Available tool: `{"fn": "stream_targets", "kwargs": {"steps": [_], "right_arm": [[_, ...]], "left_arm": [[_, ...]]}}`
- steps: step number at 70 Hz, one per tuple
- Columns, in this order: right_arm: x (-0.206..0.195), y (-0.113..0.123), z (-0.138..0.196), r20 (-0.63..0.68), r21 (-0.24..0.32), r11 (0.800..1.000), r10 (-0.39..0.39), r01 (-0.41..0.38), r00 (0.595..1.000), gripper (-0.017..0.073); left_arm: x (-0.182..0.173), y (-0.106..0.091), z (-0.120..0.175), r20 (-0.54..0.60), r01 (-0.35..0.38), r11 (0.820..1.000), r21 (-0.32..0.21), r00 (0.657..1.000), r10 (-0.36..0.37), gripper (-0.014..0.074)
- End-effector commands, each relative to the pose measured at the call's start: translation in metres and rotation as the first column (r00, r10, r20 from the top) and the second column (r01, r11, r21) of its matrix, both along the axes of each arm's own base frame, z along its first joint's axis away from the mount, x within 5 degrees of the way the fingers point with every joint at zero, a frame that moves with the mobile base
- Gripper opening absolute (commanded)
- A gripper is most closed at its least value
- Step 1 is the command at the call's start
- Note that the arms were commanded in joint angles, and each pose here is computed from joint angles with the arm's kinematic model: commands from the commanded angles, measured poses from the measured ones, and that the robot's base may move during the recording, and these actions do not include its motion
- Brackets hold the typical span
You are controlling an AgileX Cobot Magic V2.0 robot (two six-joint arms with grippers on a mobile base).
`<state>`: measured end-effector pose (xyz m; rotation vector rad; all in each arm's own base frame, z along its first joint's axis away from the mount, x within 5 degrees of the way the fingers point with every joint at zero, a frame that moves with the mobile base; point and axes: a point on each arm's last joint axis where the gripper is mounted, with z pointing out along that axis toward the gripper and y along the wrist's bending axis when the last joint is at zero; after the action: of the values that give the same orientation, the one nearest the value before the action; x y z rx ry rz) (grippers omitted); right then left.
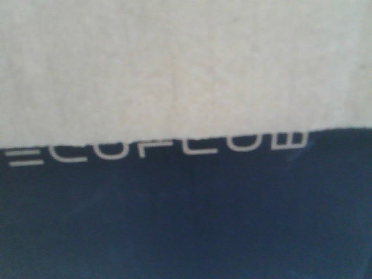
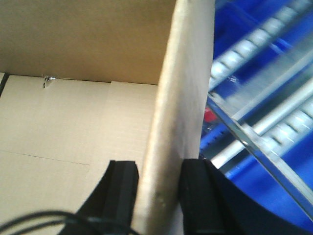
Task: Grab box from left shelf to table start
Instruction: 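Hold the box with both grippers while the base turns away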
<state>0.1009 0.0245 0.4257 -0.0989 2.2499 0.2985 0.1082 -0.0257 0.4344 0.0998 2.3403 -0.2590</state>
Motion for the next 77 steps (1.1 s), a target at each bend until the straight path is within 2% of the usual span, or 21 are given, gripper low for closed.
{"fn": "stream_targets", "kwargs": {"steps": [1,77], "right_arm": [[0.0007,0.0022,0.0199,0.152,0.055,0.998,-0.005,-0.003,0.988,0.0059],[0.0007,0.0022,0.0199,0.152,0.055,0.998,-0.005,-0.003,0.988,0.0059]], "left_arm": [[-0.002,-0.0035,0.012,0.078,0.029,0.999,-0.034,0.997,-0.027,-0.0104],[-0.0021,-0.0036,0.012,0.078,0.03,0.999,-0.035,0.997,-0.027,-0.0104]]}}
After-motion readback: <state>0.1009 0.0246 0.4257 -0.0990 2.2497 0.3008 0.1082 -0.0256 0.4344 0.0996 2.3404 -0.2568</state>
